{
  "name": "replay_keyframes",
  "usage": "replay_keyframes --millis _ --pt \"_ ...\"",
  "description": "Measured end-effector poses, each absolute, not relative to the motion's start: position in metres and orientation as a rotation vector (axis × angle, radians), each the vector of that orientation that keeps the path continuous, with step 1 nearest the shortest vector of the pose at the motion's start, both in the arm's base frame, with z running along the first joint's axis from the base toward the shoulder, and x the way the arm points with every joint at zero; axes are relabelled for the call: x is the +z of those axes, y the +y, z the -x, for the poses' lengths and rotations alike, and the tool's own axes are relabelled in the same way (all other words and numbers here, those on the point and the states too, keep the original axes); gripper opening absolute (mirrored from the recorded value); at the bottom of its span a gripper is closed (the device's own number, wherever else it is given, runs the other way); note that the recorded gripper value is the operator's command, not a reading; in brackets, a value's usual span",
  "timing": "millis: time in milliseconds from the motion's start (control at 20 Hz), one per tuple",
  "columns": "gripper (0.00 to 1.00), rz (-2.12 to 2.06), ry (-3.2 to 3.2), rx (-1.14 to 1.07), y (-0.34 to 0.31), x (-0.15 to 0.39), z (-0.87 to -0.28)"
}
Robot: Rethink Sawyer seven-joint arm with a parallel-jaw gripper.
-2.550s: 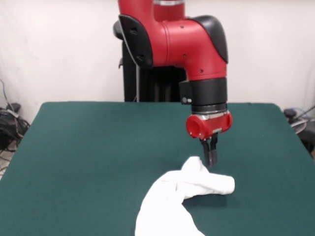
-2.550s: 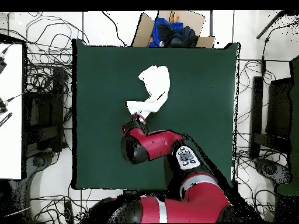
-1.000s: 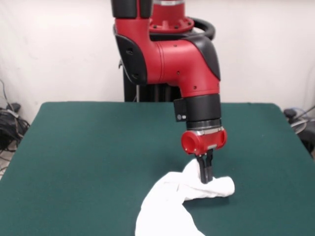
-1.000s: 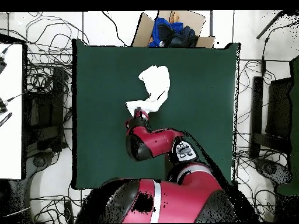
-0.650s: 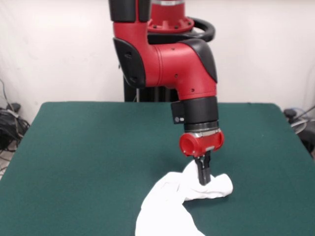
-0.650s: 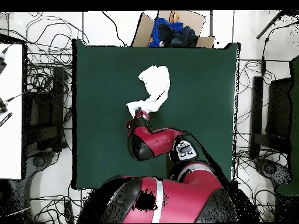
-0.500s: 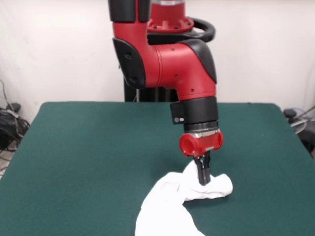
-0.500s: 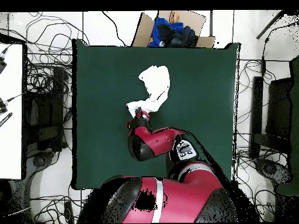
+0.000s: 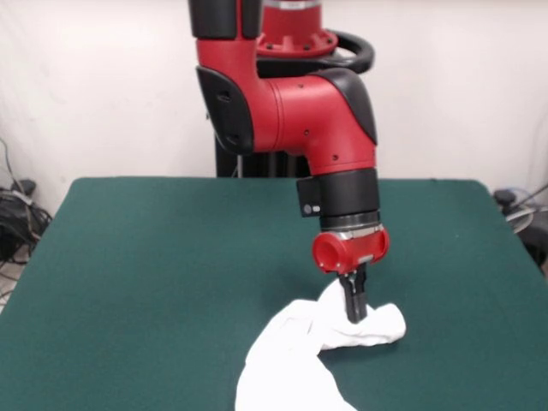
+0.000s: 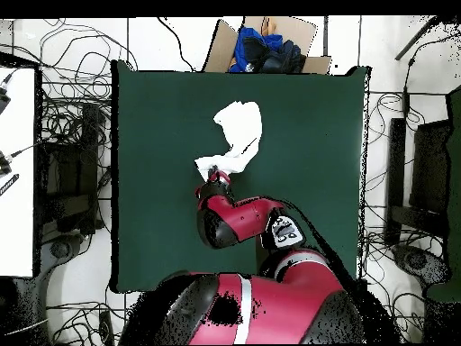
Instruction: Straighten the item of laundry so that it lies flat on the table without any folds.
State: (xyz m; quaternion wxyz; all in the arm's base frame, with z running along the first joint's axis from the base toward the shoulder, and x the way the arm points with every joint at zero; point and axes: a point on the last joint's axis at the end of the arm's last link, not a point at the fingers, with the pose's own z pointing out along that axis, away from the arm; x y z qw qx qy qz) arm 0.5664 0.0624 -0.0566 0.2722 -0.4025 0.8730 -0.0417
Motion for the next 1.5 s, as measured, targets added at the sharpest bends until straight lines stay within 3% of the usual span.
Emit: replay_keyframes --millis 200,250,1500 --pt "0.0 1.084 2.35 -0.112 0.063 -0.057 -0.566" --pt "1.0 1.084 2.35 -0.112 0.063 -0.057 -0.566" --pt "1.0 1.102 2.311 -0.131 0.071 -0.042 -0.577"
